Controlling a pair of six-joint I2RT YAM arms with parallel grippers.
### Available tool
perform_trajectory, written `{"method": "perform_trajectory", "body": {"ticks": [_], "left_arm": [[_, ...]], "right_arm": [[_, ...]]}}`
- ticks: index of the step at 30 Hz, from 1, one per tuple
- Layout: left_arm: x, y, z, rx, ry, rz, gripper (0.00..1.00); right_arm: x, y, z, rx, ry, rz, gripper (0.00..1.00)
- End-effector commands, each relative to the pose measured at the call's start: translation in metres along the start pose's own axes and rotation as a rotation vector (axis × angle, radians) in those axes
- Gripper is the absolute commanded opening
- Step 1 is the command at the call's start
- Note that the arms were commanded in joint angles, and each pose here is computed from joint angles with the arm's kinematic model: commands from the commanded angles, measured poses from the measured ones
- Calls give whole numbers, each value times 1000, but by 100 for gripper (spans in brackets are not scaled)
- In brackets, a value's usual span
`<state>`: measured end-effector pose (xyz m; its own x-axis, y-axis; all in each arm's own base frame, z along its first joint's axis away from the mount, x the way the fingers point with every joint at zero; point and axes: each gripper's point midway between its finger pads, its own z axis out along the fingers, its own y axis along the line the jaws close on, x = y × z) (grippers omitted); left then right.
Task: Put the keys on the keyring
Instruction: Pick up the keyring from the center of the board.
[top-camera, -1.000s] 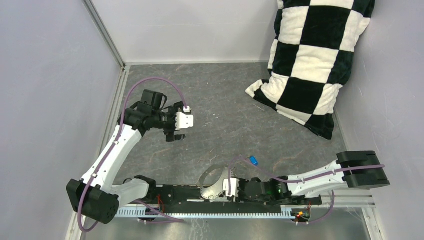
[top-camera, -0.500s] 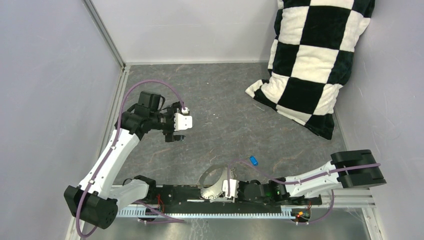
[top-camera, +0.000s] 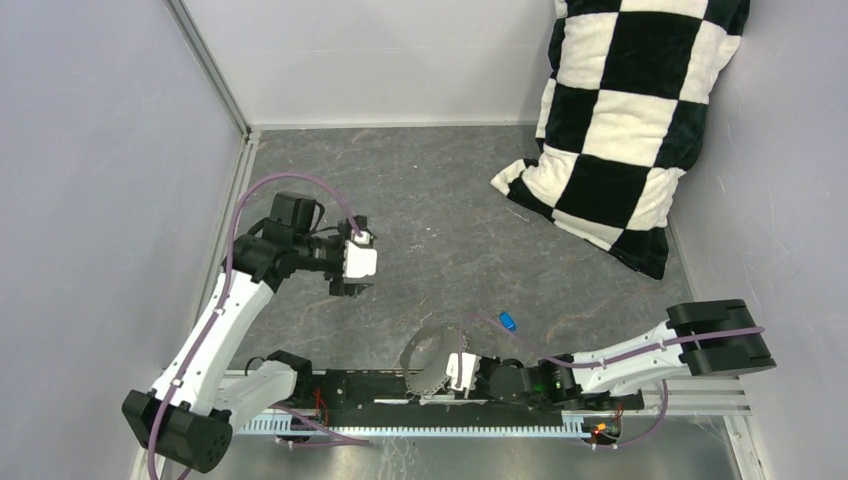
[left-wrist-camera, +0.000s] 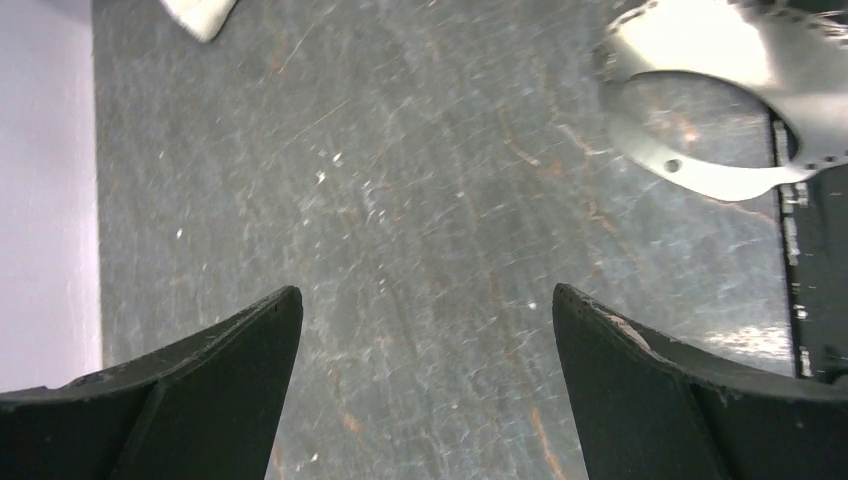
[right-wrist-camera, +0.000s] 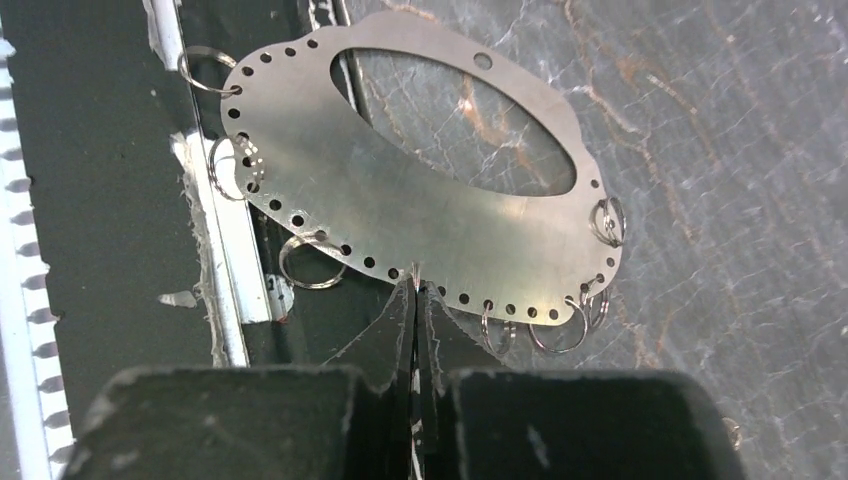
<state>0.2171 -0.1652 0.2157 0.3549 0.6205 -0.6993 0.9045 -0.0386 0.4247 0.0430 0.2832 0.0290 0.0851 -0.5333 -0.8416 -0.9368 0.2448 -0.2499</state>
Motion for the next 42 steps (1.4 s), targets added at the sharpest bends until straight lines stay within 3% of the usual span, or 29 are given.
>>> {"method": "perform_trajectory", "body": {"ticks": [1, 5, 13, 16, 21, 30, 34, 42], "left_arm": [[-29, -38, 1, 111, -188, 105, 100], [-50, -60, 7, 190, -297, 45, 100], [-68, -88, 6, 280, -365, -82, 99], [-72, -89, 2, 280, -368, -124, 87], [-78, -86, -6, 244, -366, -101, 60], [-79, -91, -12, 229, -367, -51, 52], [-81, -93, -11, 247, -386, -54, 42], [-77, -96, -5, 271, -385, -77, 37]], "right_arm": [[-51, -14, -2, 57, -118, -17, 0], [-96, -29, -4, 73, -198, -39, 0], [-198, -51, -3, 16, -306, -126, 0], [-222, -55, 1, -27, -308, -140, 0], [-235, -64, 8, -55, -261, -142, 0], [-235, -75, 6, -48, -208, -132, 0], [-235, -80, 7, -37, -175, -124, 0], [-245, -81, 8, -38, -174, -76, 0]]}}
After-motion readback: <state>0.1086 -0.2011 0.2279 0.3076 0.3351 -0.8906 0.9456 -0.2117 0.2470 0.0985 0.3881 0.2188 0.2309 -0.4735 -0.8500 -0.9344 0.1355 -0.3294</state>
